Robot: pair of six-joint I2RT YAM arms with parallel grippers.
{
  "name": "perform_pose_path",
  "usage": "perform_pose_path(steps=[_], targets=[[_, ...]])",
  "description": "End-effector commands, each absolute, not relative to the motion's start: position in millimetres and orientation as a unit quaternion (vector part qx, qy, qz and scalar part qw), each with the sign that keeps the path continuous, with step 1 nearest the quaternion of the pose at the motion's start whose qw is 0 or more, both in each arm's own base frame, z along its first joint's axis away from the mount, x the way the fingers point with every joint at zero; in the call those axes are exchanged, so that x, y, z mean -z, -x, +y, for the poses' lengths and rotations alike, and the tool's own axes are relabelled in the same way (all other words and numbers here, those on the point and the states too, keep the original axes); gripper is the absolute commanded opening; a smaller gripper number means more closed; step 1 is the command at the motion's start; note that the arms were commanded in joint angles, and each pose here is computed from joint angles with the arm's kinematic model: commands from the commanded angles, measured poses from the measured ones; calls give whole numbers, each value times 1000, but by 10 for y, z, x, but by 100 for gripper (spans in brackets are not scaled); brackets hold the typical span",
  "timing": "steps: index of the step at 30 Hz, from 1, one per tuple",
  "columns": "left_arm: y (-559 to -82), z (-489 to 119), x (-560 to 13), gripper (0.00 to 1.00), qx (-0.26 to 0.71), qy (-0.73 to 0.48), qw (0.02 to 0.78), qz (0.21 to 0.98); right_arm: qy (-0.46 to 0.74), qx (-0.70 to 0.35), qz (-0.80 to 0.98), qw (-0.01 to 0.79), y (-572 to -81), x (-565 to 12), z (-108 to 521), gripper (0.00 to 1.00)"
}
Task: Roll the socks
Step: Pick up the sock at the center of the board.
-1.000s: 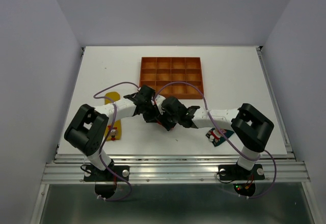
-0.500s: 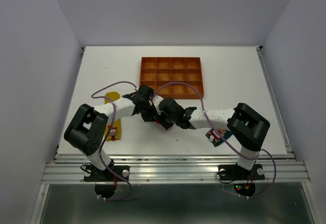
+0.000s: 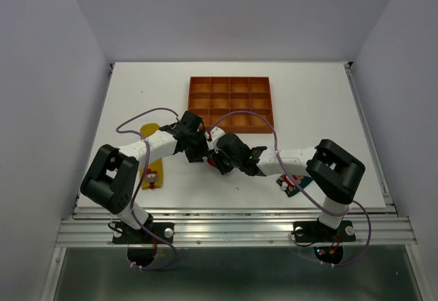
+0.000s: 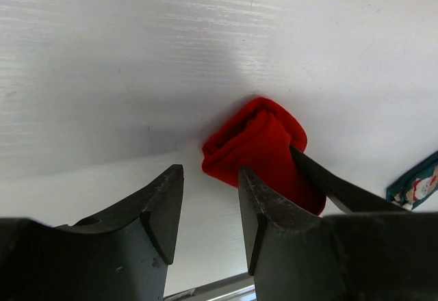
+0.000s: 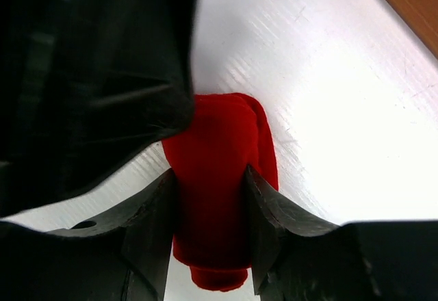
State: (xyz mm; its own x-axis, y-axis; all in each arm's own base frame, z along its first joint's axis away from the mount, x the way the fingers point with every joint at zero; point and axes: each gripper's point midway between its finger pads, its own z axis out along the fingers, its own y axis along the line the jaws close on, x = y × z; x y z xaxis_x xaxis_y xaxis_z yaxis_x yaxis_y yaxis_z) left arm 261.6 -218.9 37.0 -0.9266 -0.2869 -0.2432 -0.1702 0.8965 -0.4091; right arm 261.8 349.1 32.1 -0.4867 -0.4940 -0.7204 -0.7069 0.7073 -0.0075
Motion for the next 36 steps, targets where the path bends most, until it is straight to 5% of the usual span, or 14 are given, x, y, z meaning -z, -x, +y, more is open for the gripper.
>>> perform_pose_path(steps=[1, 14, 19, 36], targets=[[-2667, -2090, -686, 49, 195, 110, 183, 957, 338, -102, 898, 263, -2318, 221, 3026, 13], [-2766, -1916, -944, 49, 194, 129, 221, 947, 312, -105, 920, 211, -2251, 424, 2945, 16], [-2745, -1858, -972, 49, 196, 132, 227, 945, 284, -162, 928, 181, -2221, 339, 3018, 6], [-2712, -1724, -1015, 48, 205, 152, 239, 937, 168, -262, 900, 304, -3049, -861, 3044, 1]])
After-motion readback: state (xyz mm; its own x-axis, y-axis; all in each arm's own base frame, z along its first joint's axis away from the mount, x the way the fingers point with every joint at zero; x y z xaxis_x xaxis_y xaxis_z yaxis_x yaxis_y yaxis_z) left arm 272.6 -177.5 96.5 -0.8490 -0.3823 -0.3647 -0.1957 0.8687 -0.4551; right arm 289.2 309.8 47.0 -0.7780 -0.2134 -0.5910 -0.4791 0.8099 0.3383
